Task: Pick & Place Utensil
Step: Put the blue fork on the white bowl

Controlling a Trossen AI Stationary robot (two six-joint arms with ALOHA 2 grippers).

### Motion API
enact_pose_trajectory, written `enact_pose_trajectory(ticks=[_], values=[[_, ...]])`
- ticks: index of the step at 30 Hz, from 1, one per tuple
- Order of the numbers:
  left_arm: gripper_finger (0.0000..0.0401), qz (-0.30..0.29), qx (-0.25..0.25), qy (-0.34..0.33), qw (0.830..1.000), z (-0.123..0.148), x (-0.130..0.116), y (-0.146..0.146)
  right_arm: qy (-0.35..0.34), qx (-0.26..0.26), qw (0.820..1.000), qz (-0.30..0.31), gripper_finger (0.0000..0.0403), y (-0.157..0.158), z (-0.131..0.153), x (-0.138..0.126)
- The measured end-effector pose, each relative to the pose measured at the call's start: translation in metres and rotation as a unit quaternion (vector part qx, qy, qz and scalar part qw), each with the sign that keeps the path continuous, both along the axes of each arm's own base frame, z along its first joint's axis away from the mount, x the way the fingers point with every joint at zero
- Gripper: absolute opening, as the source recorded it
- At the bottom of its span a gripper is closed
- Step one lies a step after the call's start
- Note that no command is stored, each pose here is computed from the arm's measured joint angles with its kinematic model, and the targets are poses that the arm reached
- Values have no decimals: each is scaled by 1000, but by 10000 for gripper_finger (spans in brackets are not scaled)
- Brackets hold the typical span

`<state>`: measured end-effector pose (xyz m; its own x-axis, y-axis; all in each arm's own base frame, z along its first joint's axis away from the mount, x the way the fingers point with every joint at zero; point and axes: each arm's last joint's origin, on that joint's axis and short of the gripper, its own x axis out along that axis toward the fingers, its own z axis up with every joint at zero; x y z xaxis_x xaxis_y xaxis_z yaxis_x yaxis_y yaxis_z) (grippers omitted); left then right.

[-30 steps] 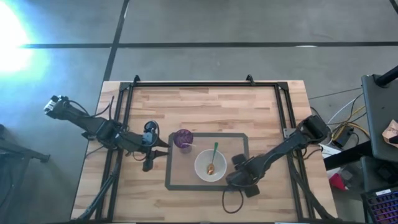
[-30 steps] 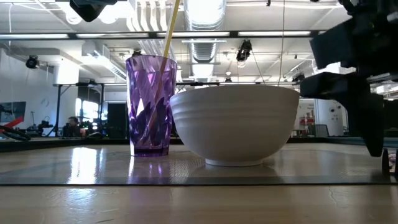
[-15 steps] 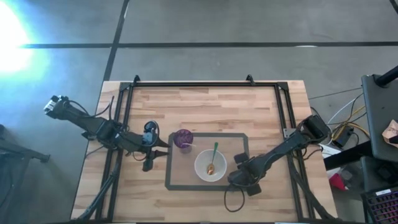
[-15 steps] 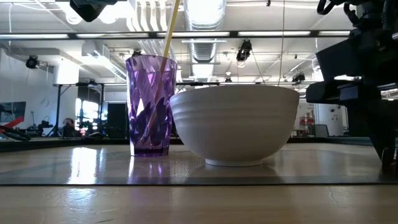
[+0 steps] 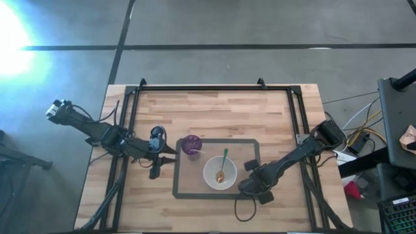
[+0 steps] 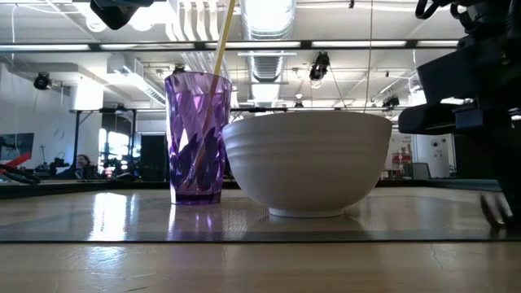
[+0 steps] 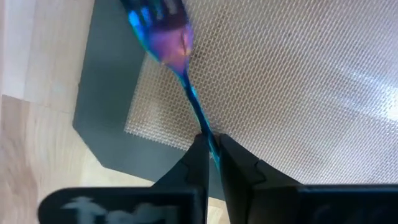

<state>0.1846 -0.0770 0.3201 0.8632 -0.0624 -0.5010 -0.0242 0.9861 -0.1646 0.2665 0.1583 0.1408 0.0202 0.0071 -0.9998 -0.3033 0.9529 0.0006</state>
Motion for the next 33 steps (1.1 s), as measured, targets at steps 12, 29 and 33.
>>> enact_pose_trajectory(ticks=[12,29,33], values=[[124,49,-31,5,998,-6,0,1,11,-6,1000,-13,12,3,21,5],[124,51,-29,16,998,-20,1,1,6,-6,1000,7,11,13,81,21],[124,51,-30,16,998,-20,1,1,-22,-23,999,36,11,14,93,26]])
